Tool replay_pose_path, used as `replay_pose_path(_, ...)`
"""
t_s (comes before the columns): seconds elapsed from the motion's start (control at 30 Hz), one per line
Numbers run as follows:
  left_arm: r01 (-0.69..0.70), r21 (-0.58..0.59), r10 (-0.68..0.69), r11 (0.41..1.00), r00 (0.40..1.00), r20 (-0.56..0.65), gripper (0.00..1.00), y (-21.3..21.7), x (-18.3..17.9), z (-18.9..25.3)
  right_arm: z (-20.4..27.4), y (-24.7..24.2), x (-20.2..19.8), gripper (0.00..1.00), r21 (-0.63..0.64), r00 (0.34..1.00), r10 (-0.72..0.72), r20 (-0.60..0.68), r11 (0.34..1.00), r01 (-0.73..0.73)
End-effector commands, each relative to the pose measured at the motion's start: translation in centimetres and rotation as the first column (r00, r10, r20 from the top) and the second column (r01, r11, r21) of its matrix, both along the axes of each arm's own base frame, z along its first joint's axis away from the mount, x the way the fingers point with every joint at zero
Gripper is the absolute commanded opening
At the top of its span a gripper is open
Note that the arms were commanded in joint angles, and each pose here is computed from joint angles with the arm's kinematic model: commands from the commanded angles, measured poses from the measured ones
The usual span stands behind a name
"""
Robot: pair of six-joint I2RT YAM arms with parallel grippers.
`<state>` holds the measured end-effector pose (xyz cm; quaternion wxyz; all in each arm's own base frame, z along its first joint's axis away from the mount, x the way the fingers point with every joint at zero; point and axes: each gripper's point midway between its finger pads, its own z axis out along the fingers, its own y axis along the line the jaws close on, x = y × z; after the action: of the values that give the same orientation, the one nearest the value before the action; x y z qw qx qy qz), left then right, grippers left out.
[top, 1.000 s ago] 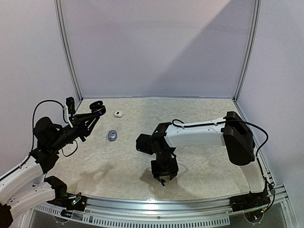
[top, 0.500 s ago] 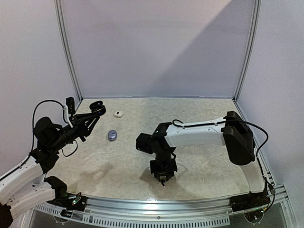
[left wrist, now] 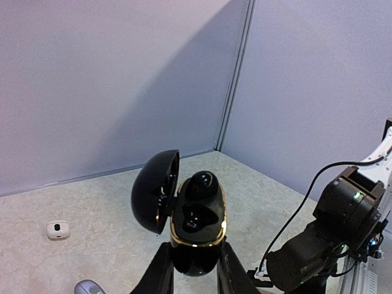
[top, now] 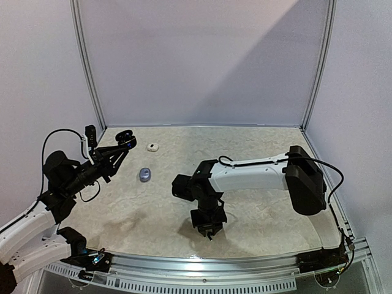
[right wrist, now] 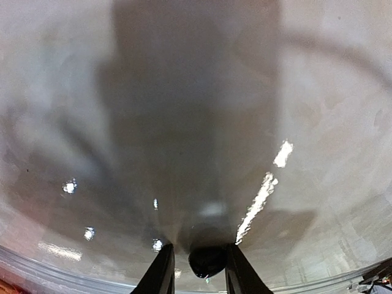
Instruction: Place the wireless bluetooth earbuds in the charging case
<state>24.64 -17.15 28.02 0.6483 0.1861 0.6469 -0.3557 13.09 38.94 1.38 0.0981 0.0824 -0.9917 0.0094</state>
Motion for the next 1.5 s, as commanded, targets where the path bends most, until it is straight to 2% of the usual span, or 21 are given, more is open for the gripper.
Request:
replay_pose_path(0.0, 0.020, -0.002, -0.020, 1.000, 1.000, 0.013, 0.00, -0.4, -0.3, 0.1, -2.5, -1.0, -0.3, 0.25, -0.074, 0.998, 0.064, 0.001, 0.995, -0.063)
replay_pose_path(0.3, 0.024, 0.002, -0.024, 1.000, 1.000, 0.016, 0.00, -0.5, -0.3, 0.1, -1.9, -1.0, 1.2, 0.09, -0.086, 0.992, 0.103, 0.073, 0.992, -0.097)
replay_pose_path(0.37, 0.033, 0.007, -0.033, 0.999, 0.999, 0.025, 0.00, -0.6, -0.4, 0.1, -0.4, -0.2, 2.2, 0.06, -0.059, 0.985, 0.117, 0.129, 0.992, -0.110)
replay_pose_path(0.5, 0.068, 0.038, -0.071, 0.997, 0.994, 0.085, 0.00, -1.1, -1.0, 0.7, 5.2, 1.5, 5.9, 0.00, -0.003, 0.932, 0.154, 0.330, 0.987, -0.162)
replay_pose_path(0.63, 0.055, 0.127, -0.074, 0.990, 0.986, 0.152, 0.00, -1.2, -1.1, 1.1, 14.5, 4.2, 9.6, 0.00, 0.154, 0.815, 0.085, 0.573, 0.966, -0.208)
replay_pose_path(0.73, 0.009, 0.176, -0.050, 0.984, 0.972, 0.231, 0.00, -0.9, -0.9, 2.2, 22.7, 6.0, 11.4, 0.00, 0.299, 0.675, -0.038, 0.737, 0.914, -0.274)
replay_pose_path(0.87, 0.002, 0.178, -0.055, 0.984, 0.954, 0.293, 0.00, -1.1, -0.8, 3.2, 32.7, 9.4, 11.9, 0.00, 0.423, 0.457, -0.205, 0.866, 0.787, -0.448)
replay_pose_path(0.97, 0.011, 0.181, -0.074, 0.983, 0.936, 0.343, 0.00, -1.5, -0.9, 3.5, 38.1, 12.5, 11.8, 0.00, 0.481, 0.344, -0.338, 0.876, 0.664, -0.572)
replay_pose_path(1.07, -0.012, 0.186, -0.063, 0.982, 0.917, 0.393, 0.00, -1.5, -0.8, 3.8, 40.6, 14.9, 11.4, 0.00, 0.483, 0.277, -0.410, 0.869, 0.581, -0.655)
replay_pose_path(1.17, -0.047, 0.191, -0.047, 0.980, 0.887, 0.459, 0.00, -1.4, -0.9, 4.6, 41.6, 16.8, 10.9, 0.00, 0.473, 0.239, -0.449, 0.861, 0.536, -0.699)
replay_pose_path(1.3, -0.076, 0.188, -0.027, 0.979, 0.869, 0.494, 0.00, -1.2, -0.8, 5.0, 42.5, 18.9, 9.3, 0.00, 0.394, 0.148, -0.460, 0.875, 0.501, -0.771)
replay_pose_path(1.47, -0.068, 0.179, -0.030, 0.982, 0.868, 0.495, 0.00, -1.2, -1.0, 4.9, 41.6, 20.3, 9.0, 0.00, 0.366, 0.129, -0.453, 0.882, 0.485, -0.794)
